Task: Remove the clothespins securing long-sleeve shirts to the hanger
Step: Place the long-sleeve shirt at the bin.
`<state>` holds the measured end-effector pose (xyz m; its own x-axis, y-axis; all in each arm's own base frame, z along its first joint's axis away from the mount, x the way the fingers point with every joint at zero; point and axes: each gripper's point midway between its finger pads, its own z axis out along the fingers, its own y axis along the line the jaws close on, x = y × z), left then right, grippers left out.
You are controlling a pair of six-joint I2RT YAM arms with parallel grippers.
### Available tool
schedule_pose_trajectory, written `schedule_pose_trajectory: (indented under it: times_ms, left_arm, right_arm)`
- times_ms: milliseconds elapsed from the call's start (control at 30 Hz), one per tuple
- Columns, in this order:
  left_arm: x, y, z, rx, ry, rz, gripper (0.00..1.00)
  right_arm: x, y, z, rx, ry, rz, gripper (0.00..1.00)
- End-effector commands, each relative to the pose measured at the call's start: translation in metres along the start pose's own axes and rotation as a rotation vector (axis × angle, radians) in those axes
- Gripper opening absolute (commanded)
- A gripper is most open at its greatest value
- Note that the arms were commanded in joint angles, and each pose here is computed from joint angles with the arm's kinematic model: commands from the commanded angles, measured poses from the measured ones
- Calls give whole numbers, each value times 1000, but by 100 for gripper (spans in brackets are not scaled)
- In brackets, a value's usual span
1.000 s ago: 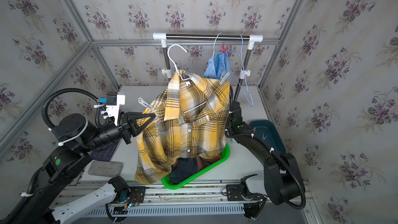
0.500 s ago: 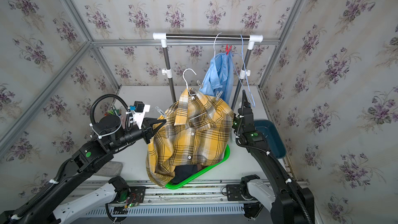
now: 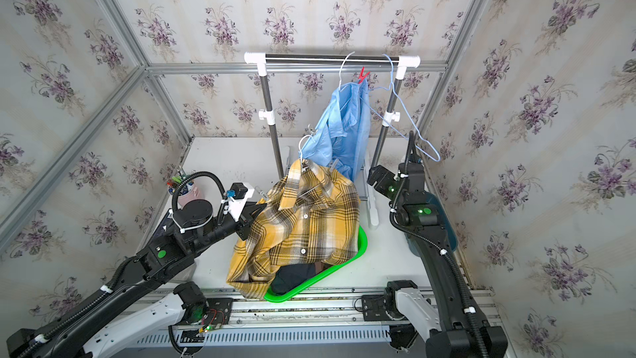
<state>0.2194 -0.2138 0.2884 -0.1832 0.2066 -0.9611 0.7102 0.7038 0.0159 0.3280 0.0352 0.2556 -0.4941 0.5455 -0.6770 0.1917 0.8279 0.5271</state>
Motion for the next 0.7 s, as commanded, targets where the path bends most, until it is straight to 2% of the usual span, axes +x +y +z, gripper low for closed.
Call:
schedule_pose_trajectory:
  times_ms: [0,100,267,400,667]
  left_arm:
    - [-23,-1,-3,-40,-92,149,0]
    - [-19,-14,0,-21,-78,271,0]
    - [-7,-44,12,-16,-40,501,0]
    - [-4,-57,22,-25,-47,583,0]
    - [6,-64,35,-52,-41,689,0]
  right_arm:
    - [6,20,-4,-97,77,-21,95]
    - [12,46,7,-215,173,17,94]
    - [-2,50,11,-283,193,61,93]
    - [-2,37,17,-322,245,120,90]
    - [40,13,31,-300,380,171,83]
